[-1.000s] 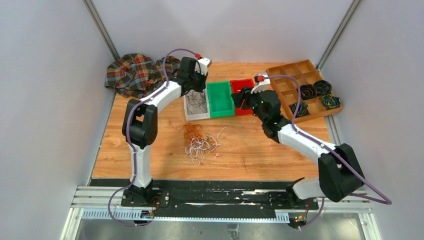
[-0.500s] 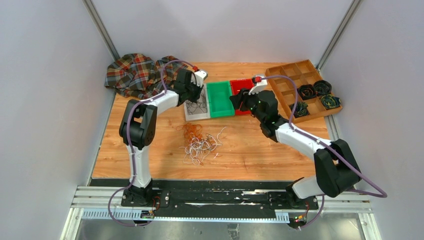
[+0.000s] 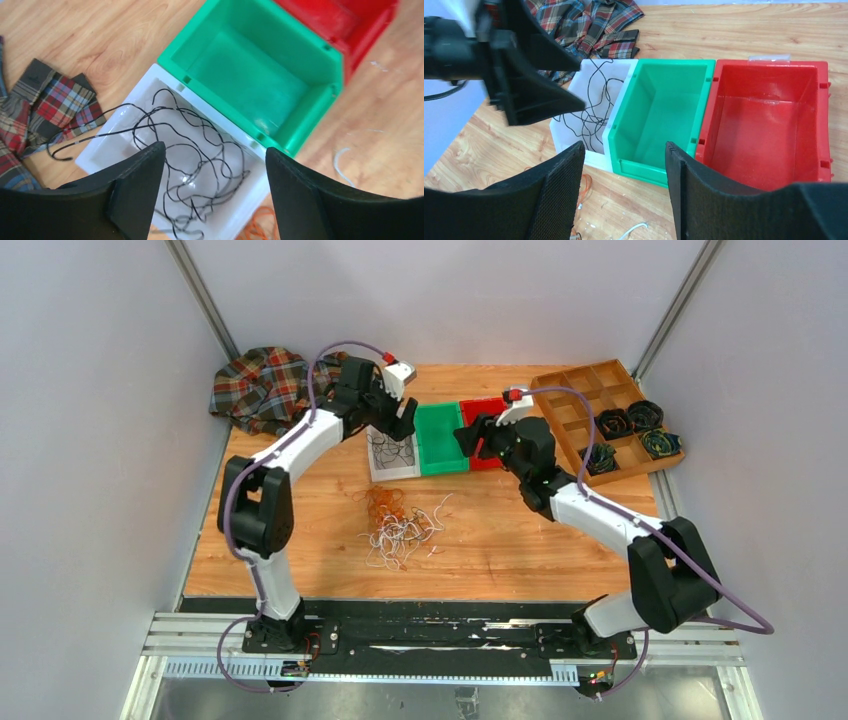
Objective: Untangle the cables
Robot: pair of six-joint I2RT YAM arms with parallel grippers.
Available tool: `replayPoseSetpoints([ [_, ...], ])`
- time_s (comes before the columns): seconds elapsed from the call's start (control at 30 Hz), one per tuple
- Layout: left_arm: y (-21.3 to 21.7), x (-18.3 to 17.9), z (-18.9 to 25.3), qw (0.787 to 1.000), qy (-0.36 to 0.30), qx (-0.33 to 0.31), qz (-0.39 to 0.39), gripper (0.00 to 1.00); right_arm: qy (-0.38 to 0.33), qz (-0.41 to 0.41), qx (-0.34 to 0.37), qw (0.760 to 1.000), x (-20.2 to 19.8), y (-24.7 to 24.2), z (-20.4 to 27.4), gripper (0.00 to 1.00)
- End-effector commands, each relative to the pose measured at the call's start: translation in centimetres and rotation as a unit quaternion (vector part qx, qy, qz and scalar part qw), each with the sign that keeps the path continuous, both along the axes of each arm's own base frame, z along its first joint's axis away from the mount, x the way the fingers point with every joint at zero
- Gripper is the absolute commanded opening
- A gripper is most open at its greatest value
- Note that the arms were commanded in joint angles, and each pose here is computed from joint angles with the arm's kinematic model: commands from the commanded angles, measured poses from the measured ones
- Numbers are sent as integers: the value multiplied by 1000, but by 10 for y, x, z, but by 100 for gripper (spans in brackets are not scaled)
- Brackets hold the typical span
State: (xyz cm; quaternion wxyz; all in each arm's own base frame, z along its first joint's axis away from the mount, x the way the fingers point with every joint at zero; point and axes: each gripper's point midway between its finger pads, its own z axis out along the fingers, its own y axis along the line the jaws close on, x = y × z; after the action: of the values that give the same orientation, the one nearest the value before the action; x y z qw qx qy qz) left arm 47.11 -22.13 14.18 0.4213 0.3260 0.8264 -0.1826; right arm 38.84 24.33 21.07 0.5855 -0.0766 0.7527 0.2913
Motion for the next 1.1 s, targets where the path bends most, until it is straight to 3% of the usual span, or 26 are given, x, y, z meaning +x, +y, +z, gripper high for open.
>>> replayPoseSetpoints([
  [0.0, 3, -39, 45, 999, -4, -21, -40, 82, -15, -1, 3, 1000, 14, 2, 18, 60],
  [0.1, 12, -53, 72, 998, -7, -31, -46, 97, -13, 2, 2, 1000, 20, 7, 21, 61],
  [0.27, 30, -47, 98, 998, -28, -44, -25, 97, -14, 4, 3, 1000, 27, 11, 24, 60],
  [0.43, 56, 9, 93, 994, -27, -78, 74, 91, -16, 3, -5, 1000, 22, 9, 22, 60],
  [0.7, 82, 80, 65, 975, 14, -139, 174, 100, -26, 14, -20, 999, 16, 14, 23, 59],
  [0.83, 79, 91, 45, 968, 48, -169, 181, 94, -24, 21, -25, 999, 15, 18, 18, 57],
  [1.07, 59, 91, 30, 954, 76, -237, 169, 67, -20, 20, -30, 999, 15, 18, 13, 54],
])
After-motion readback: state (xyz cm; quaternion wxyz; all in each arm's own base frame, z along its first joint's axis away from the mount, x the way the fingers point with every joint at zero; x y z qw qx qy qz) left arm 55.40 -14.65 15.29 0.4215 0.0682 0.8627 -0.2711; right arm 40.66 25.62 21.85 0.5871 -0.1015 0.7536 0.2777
